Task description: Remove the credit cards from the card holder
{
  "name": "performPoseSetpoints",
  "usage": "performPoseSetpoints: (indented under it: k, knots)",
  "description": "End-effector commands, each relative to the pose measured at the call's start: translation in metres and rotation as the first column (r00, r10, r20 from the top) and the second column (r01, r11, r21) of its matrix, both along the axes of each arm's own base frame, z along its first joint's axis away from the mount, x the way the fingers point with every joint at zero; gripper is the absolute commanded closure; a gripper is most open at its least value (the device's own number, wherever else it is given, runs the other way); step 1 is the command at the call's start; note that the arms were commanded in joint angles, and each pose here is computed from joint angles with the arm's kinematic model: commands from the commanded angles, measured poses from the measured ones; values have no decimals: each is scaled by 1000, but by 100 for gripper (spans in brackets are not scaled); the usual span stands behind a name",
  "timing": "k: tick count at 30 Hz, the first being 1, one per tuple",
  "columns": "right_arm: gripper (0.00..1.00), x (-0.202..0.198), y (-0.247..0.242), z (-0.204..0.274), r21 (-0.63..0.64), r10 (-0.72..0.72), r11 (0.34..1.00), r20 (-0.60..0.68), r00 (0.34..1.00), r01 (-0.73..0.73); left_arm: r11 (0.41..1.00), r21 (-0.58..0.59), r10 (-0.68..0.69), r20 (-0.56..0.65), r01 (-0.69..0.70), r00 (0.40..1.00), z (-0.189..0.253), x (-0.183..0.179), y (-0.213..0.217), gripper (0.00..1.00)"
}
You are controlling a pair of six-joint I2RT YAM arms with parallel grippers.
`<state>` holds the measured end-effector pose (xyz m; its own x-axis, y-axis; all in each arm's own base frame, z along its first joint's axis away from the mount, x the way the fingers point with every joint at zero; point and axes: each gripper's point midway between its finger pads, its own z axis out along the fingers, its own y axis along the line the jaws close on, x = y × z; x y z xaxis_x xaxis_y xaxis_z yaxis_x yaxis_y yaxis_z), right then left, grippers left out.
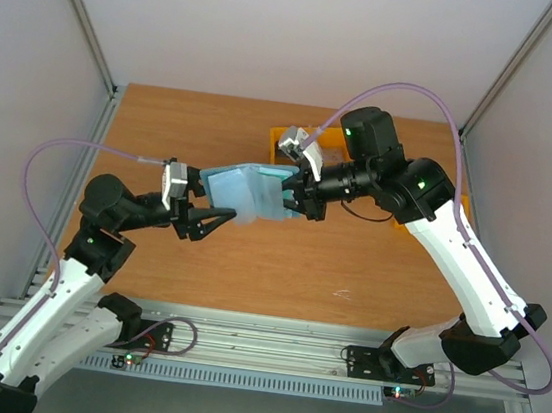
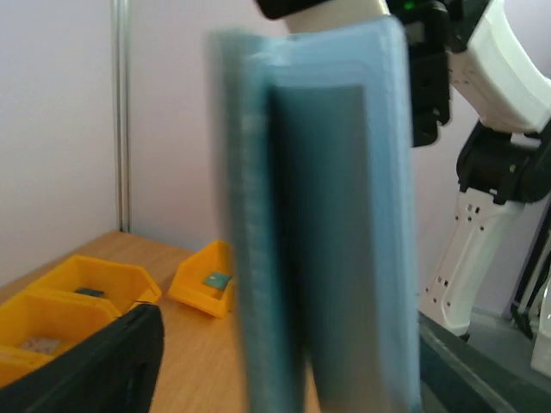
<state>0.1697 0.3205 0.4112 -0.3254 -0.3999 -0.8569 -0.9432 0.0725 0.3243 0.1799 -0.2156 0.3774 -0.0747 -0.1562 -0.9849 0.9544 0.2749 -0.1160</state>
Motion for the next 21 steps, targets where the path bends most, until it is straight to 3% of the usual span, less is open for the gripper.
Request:
performPoseSetpoints:
  k: [1,6,10,15,21]
  knots:
    - [99,22,0,10,12,-119,993,52,992,118,999,13,-50,77,50,996,11,-19,1,25]
    - [99,72,-1,-5,-70,-416,905,53,908,419,999,7,50,57,-50,997,11,1,2,1]
    - [99,85,15,-17,-101,-519,843,105,848,528,981,-7,196,45,-196,980,12,28,6,1]
    - [99,90,32,-23,-137,-579,781,205,789,609,966,-3,259,8,-259,966,6,43,3,1]
    - [99,93,39,-30,-197,-572,761,248,782,619,914,-6,404,-51,-405,913,-3,66,17,1]
